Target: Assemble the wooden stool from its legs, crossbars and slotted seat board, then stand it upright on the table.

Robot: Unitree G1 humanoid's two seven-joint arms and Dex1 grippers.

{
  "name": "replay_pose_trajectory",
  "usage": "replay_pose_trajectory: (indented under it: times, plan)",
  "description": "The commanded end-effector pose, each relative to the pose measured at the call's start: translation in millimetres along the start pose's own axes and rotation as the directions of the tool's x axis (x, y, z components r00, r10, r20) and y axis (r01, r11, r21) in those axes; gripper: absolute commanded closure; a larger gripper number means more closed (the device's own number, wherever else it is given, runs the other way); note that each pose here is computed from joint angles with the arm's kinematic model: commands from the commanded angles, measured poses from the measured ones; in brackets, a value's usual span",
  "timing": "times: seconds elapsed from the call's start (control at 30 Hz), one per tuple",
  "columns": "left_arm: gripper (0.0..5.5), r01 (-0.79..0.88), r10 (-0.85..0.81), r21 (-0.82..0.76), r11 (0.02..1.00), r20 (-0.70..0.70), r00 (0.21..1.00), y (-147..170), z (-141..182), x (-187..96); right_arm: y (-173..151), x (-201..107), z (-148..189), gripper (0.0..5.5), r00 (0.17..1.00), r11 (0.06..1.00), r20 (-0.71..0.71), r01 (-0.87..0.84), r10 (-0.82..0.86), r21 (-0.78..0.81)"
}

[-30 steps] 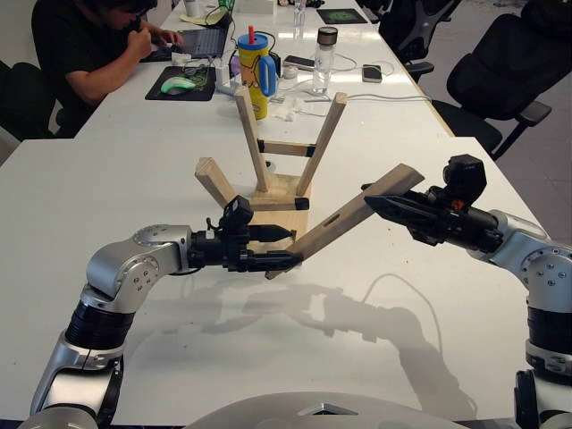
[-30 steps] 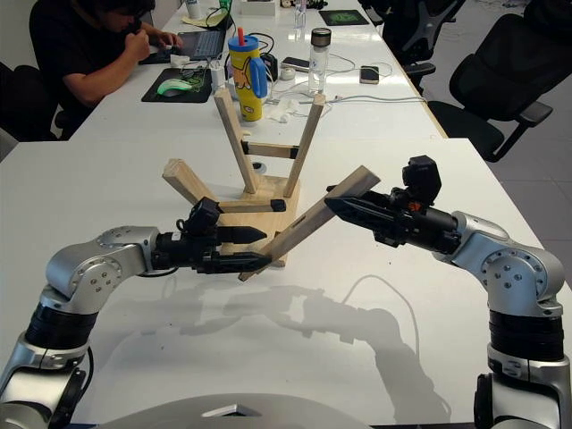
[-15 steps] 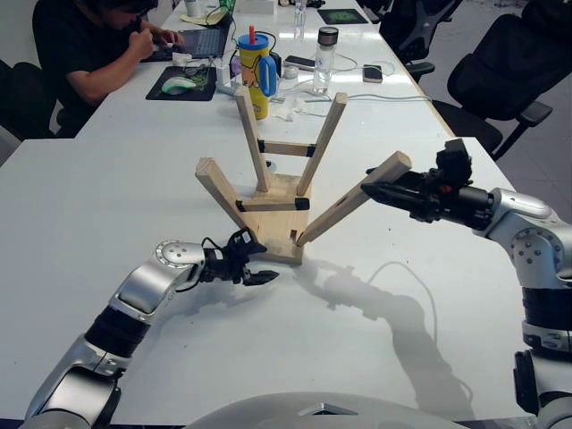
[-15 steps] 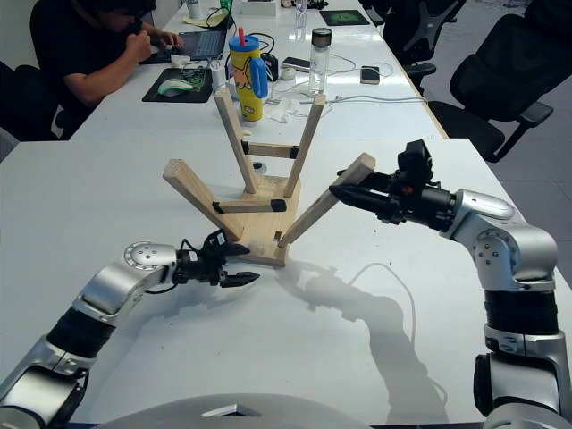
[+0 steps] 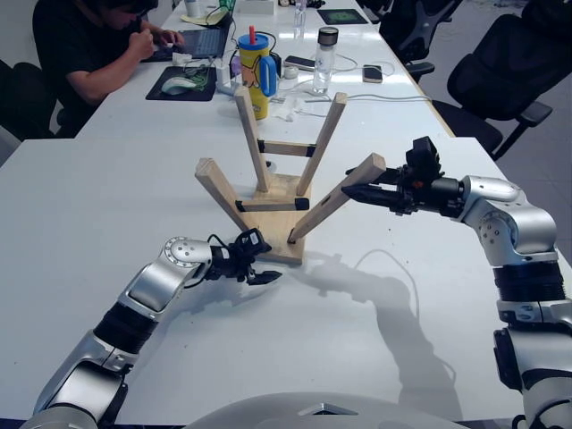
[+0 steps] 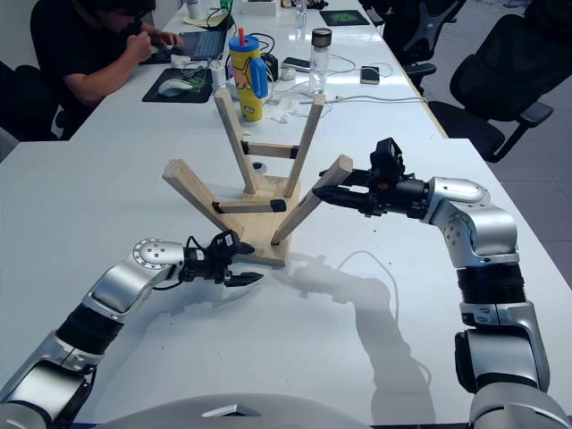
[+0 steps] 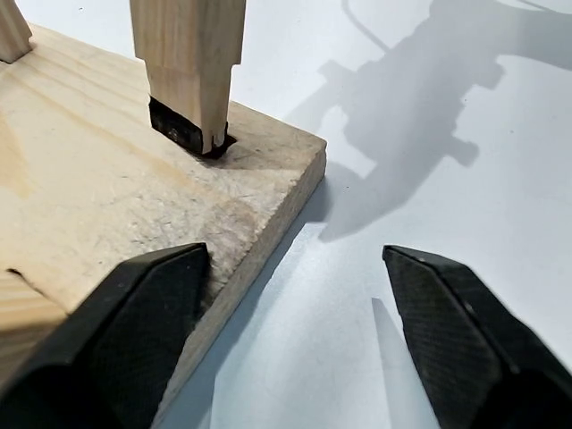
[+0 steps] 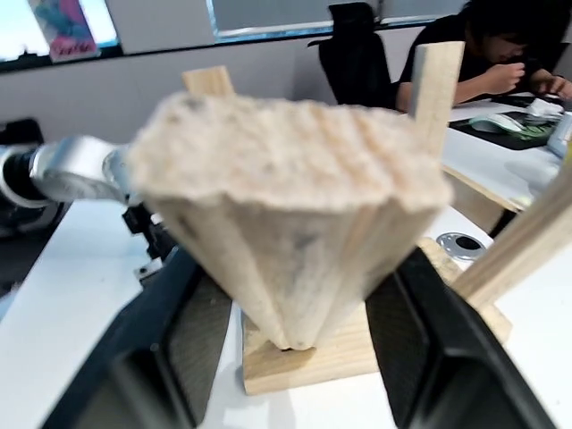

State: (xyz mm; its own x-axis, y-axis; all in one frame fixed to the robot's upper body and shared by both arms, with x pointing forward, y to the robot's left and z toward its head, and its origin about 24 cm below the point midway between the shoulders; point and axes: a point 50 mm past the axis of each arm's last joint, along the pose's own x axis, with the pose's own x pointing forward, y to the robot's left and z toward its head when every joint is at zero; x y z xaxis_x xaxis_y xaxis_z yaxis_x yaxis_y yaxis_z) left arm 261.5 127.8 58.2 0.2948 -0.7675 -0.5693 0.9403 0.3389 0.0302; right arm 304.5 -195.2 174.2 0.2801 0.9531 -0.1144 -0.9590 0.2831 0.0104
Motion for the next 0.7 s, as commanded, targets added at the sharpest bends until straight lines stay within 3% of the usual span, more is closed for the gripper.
replay_pose_trajectory:
  times: [0.03, 0.23, 0.7]
  plan:
    - [1.86, 0.015, -0.02, -0.062, 0.998, -0.08, 0.997, -7, -20, 6, -3, 8, -3, 3.43, 0.987, 0.998, -0.159, -0.042, 0.033, -0.052]
    - [1.86, 0.012, -0.017, -0.075, 0.997, -0.072, 0.997, -10, -21, 8, -3, 23, 5, 3.43, 0.951, 0.992, -0.3, -0.102, 0.073, -0.08]
    - [1.86, 0.012, -0.018, -0.091, 0.996, -0.069, 0.997, -14, -23, 14, 16, 53, -16, 3.44, 0.935, 0.978, -0.304, -0.204, 0.184, -0.036]
